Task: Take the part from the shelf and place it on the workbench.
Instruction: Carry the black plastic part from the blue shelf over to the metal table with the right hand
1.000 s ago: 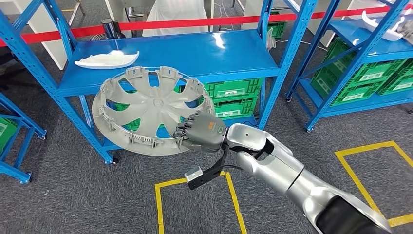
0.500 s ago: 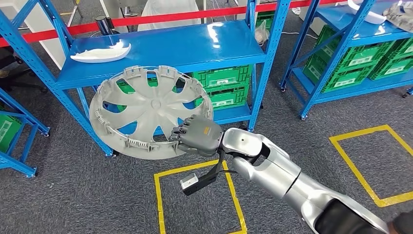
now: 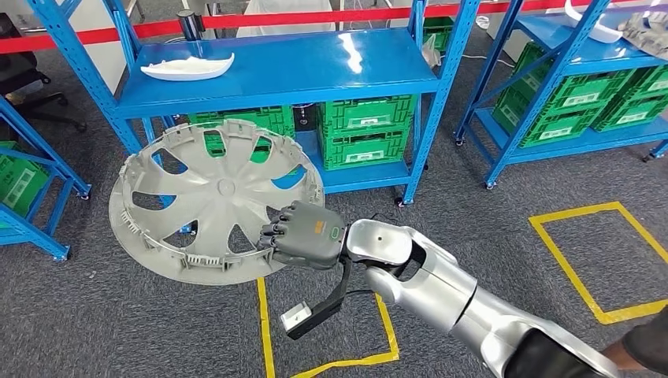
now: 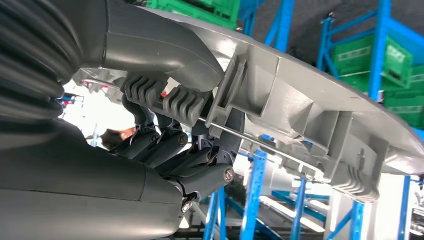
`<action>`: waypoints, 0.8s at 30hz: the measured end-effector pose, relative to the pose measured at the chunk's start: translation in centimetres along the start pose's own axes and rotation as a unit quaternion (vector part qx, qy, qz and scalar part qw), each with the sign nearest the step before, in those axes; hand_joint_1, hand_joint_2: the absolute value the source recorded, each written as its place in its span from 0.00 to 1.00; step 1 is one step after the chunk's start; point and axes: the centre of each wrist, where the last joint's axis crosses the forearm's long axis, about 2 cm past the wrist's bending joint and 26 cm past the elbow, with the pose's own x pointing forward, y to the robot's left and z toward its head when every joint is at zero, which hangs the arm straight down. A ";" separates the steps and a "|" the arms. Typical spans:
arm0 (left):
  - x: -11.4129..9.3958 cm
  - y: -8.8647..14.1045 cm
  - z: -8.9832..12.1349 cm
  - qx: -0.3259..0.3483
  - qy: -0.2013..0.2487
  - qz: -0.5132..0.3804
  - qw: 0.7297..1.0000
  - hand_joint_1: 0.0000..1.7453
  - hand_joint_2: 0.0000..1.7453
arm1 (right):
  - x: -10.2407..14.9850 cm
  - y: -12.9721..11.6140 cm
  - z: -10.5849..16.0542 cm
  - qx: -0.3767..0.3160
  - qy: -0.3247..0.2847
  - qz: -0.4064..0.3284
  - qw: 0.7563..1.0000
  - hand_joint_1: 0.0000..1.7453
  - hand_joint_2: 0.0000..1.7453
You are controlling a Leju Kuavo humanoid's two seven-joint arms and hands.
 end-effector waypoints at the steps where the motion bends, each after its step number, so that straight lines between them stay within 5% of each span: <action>1: -0.1 0.0 0.0 0.000 0.001 0.000 1.000 0.00 1.00 | 0.1 0.0 -0.1 0.000 -0.004 0.000 1.000 1.00 1.00; 24: 0.0 0.0 0.1 0.003 -0.027 -0.009 1.000 0.00 1.00 | 0.6 0.2 -0.2 0.002 -0.033 0.009 0.999 1.00 1.00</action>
